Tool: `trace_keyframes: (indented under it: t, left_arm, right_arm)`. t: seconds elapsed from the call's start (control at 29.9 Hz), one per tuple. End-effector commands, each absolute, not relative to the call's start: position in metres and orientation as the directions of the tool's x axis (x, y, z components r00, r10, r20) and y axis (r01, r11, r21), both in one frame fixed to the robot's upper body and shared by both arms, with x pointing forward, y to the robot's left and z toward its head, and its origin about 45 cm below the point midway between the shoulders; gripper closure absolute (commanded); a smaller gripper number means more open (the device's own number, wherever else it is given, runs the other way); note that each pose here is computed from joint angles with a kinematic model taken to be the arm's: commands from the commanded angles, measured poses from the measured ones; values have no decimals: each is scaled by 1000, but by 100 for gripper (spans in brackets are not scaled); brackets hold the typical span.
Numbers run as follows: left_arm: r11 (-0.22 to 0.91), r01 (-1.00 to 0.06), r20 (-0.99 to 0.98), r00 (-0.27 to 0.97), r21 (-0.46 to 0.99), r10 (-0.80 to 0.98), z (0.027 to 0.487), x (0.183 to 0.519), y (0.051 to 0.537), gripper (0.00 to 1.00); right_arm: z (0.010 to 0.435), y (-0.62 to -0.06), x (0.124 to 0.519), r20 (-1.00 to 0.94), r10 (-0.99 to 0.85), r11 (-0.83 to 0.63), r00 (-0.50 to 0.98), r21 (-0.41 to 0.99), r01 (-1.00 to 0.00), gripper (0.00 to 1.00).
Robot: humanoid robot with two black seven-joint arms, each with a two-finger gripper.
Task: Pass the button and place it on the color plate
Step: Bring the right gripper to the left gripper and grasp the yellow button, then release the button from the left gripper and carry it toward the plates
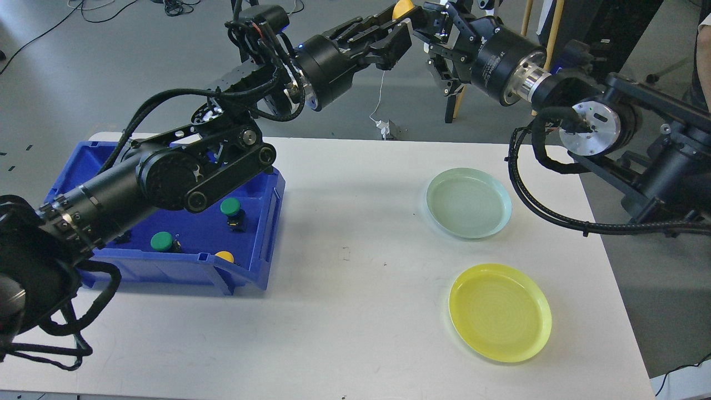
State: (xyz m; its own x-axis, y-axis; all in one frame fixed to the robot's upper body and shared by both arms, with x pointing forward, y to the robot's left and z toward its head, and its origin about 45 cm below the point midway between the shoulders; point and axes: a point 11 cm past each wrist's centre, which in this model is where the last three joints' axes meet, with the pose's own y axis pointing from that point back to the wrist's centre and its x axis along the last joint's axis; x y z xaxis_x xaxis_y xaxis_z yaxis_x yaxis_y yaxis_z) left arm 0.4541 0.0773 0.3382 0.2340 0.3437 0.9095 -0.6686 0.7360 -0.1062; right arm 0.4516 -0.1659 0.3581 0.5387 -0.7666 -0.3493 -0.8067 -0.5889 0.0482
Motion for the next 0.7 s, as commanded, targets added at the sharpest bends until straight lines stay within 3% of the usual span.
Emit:
trace_keyframes:
  t: [0.0, 0.03, 0.1, 0.13, 0.17, 0.2, 0.5, 0.67]
  left_arm:
    - [735, -670, 908, 237, -104, 345, 337, 454, 78, 67]
    - [734, -671, 908, 237, -104, 345, 337, 454, 78, 64]
    - [733, -672, 906, 237, -106, 349, 337, 454, 78, 48]
    - [732, -673, 905, 239, -106, 351, 337, 455, 77, 35]
    - [732, -672, 903, 242, -107, 354, 337, 454, 76, 10]
    - [735, -670, 900, 247, -109, 359, 338, 453, 73, 4]
    - [726, -683, 896, 273, -75, 350, 331, 454, 76, 1]
    - [699, -715, 897, 289, -31, 335, 318, 459, 102, 1]
  right_arm:
    - [358, -166, 452, -350, -766, -589, 539, 49, -807, 83]
    - [358, -166, 452, -349, -767, -588, 538, 49, -807, 83]
    - [358, -166, 452, -350, -766, -589, 539, 49, -807, 83]
    - [358, -167, 452, -349, -768, -587, 537, 49, -808, 83]
    - [358, -167, 452, -349, -768, -587, 537, 49, -808, 83]
    - [358, -167, 452, -349, -768, -587, 537, 49, -808, 83]
    - [356, -173, 454, -343, -779, -574, 524, 55, -817, 83]
    - [351, -234, 461, -290, -857, -471, 426, 107, -875, 83]
